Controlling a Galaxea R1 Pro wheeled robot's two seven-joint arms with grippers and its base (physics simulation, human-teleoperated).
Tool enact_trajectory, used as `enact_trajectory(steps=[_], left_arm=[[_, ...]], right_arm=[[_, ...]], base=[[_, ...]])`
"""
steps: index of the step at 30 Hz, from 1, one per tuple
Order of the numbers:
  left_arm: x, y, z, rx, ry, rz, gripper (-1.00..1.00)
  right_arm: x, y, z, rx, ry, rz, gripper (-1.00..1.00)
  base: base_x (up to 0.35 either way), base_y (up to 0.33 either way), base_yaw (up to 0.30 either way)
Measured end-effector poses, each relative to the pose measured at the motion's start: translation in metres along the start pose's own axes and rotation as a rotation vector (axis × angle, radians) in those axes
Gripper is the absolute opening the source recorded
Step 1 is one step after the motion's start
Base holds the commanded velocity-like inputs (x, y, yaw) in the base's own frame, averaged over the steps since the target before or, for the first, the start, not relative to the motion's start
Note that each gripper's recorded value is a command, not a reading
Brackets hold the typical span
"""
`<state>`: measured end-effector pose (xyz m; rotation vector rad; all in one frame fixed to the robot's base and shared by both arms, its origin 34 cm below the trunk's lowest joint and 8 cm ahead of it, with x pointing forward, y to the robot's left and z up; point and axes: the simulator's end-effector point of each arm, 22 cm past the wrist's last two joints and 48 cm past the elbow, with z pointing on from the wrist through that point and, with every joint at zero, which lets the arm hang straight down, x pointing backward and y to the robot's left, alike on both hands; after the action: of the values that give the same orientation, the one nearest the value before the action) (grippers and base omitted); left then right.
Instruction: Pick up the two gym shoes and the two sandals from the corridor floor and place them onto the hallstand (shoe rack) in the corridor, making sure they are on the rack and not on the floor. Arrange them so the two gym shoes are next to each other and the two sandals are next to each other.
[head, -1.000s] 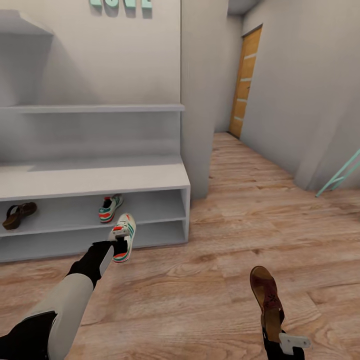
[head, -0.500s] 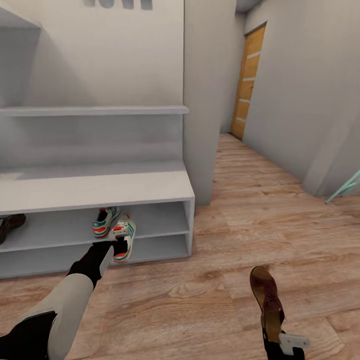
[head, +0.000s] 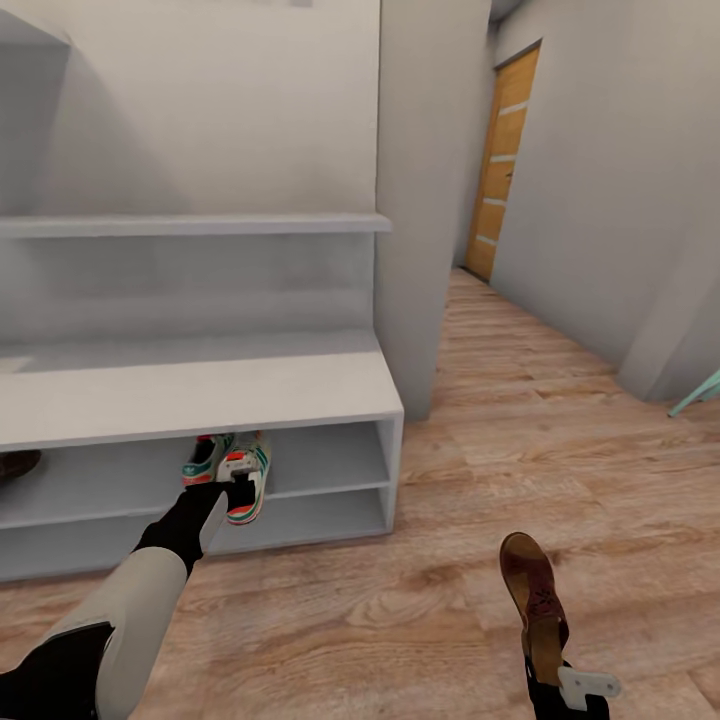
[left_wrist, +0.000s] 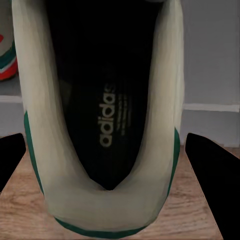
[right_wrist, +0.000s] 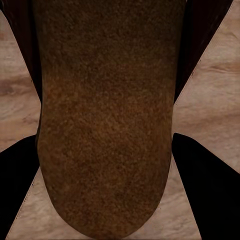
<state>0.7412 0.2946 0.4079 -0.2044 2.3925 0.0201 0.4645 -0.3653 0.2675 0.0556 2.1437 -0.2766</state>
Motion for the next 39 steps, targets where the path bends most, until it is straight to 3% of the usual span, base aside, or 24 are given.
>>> enact_trajectory(steps=[17,39], left_arm=[[0.0014,0.0011,0.0005,-0.002,0.003,0.001,-1.0],[0.0011,0.0016,0.0007,-0.003,0.002,-0.001,-1.0]], right_arm=[[0.0001,0.0,0.0,0.0,0.0,0.0,-1.0],[0.0009,0.0001,0.0,0.0,0.002,0.0,-1.0]], base=[[0.181,0.0,0.0],[0.042,0.0,0.0]])
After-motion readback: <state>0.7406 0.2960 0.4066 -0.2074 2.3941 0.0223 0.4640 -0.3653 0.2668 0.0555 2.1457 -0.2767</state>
